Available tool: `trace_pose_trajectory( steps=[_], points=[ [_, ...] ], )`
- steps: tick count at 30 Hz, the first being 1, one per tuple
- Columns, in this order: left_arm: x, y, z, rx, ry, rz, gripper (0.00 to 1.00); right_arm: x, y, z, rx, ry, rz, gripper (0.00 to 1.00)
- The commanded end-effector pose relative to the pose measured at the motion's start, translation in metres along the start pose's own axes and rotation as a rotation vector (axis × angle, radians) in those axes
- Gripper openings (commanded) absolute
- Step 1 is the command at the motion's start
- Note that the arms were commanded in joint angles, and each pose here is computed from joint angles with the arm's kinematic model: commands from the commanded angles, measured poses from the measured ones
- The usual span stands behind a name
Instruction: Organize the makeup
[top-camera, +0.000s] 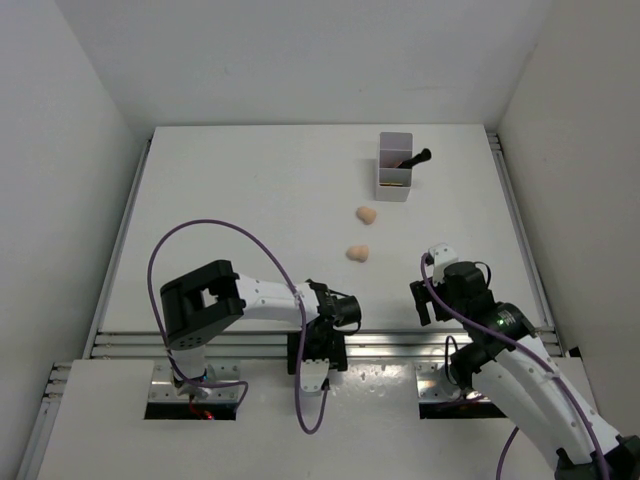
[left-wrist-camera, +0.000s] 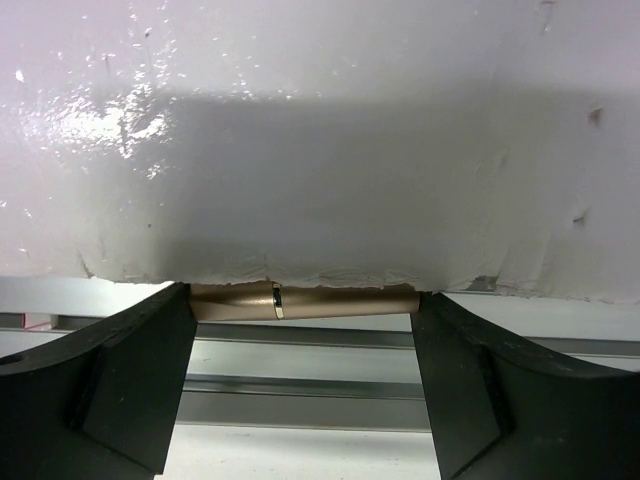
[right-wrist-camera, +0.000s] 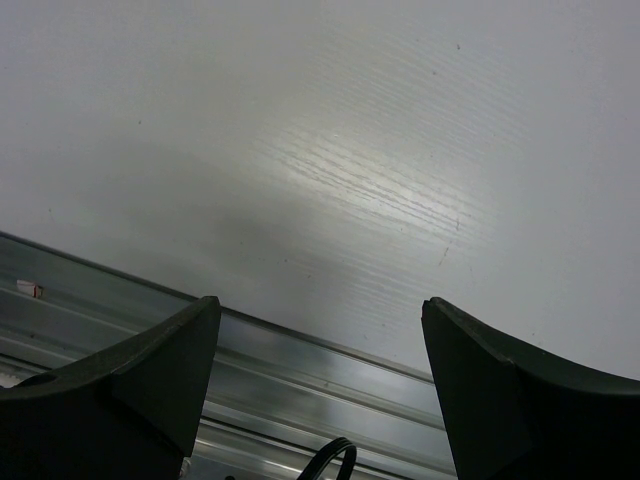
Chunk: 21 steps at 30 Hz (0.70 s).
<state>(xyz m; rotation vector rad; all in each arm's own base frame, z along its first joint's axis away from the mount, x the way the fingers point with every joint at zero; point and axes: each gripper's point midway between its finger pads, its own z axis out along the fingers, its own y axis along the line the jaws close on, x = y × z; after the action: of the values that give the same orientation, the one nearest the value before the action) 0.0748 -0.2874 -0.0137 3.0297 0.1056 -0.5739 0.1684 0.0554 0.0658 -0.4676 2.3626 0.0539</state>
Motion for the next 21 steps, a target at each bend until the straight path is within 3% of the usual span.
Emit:
trace_pose_trajectory(
  steps=[1, 16, 21],
  points=[
    [-0.014, 0.014, 0.005, -0.025, -0.045, -0.036, 0.28, -0.014, -0.004, -0.004, 0.015, -0.044, -0.007, 0.82],
    [-0.012, 0.048, -0.038, -0.131, -0.024, -0.081, 0.27, -0.022, -0.004, -0.008, 0.013, -0.063, -0.012, 0.82],
    [0.002, 0.065, -0.066, -0.220, -0.011, -0.181, 0.26, -0.025, -0.011, -0.009, 0.059, -0.065, 0.030, 0.82]
  ],
)
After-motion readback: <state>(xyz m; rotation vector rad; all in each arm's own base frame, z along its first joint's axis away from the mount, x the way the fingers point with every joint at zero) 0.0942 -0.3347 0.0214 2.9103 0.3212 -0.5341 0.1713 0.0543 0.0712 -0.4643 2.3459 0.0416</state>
